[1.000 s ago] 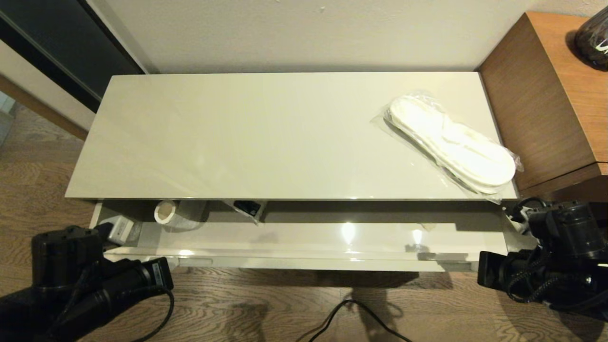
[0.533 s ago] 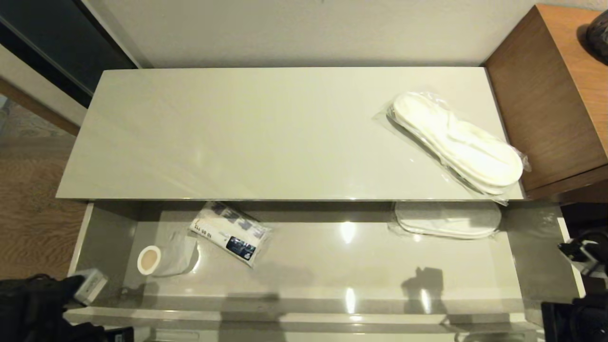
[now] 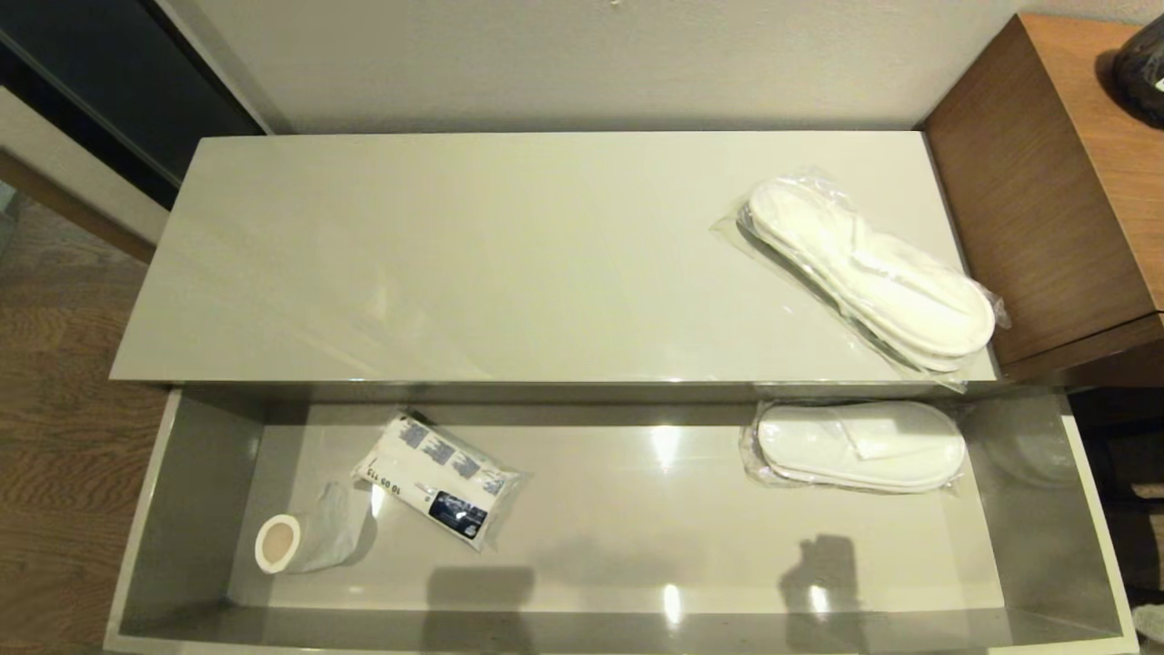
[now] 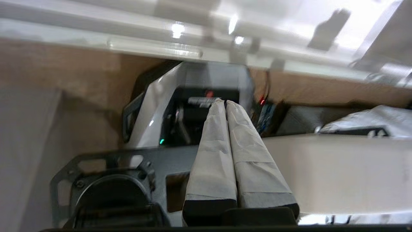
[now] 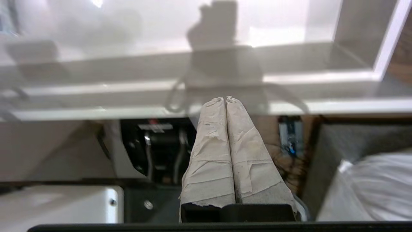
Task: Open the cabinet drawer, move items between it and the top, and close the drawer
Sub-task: Open the drawer
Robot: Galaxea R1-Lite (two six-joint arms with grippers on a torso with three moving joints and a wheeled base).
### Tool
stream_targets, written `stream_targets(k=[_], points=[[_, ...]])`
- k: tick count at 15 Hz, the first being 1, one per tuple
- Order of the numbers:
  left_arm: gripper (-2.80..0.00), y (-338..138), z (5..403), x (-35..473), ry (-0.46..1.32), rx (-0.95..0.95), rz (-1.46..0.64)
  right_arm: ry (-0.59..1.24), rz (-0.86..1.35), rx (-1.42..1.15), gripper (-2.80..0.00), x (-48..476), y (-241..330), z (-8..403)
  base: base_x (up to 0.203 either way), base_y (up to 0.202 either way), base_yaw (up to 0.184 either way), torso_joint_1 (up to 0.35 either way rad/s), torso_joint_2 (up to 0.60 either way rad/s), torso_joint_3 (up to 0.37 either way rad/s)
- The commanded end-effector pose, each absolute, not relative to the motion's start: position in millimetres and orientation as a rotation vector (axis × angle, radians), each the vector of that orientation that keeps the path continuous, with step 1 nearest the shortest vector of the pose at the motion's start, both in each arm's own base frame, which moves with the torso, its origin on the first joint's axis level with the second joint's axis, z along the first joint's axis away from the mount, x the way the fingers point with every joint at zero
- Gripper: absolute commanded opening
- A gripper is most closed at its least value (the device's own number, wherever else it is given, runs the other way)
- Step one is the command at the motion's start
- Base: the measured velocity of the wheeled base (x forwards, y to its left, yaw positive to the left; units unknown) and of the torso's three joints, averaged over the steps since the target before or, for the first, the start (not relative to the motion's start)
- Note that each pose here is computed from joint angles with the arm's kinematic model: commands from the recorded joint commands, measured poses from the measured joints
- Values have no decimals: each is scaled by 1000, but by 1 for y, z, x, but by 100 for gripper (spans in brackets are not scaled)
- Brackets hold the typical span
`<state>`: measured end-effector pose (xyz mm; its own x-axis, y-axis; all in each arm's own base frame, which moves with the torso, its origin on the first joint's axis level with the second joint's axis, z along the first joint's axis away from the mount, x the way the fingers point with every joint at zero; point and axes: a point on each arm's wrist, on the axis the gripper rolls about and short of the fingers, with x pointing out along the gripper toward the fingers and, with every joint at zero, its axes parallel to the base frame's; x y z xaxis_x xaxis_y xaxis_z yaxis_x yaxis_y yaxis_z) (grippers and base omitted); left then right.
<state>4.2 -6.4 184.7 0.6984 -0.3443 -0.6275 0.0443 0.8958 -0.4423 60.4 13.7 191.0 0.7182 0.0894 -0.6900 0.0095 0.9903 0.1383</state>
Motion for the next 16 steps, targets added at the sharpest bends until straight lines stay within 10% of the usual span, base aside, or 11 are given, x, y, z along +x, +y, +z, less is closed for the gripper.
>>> stream_targets(k=[1,16], points=[[-280,-7,187,11,692,-435,-229,766,42,138,-280,64,15,194,0,0,0,0,0,0],[-280,1,195,-35,567,-212,-115,661,-11,134,-280,14,0,215,0,0,0,0,0,0]])
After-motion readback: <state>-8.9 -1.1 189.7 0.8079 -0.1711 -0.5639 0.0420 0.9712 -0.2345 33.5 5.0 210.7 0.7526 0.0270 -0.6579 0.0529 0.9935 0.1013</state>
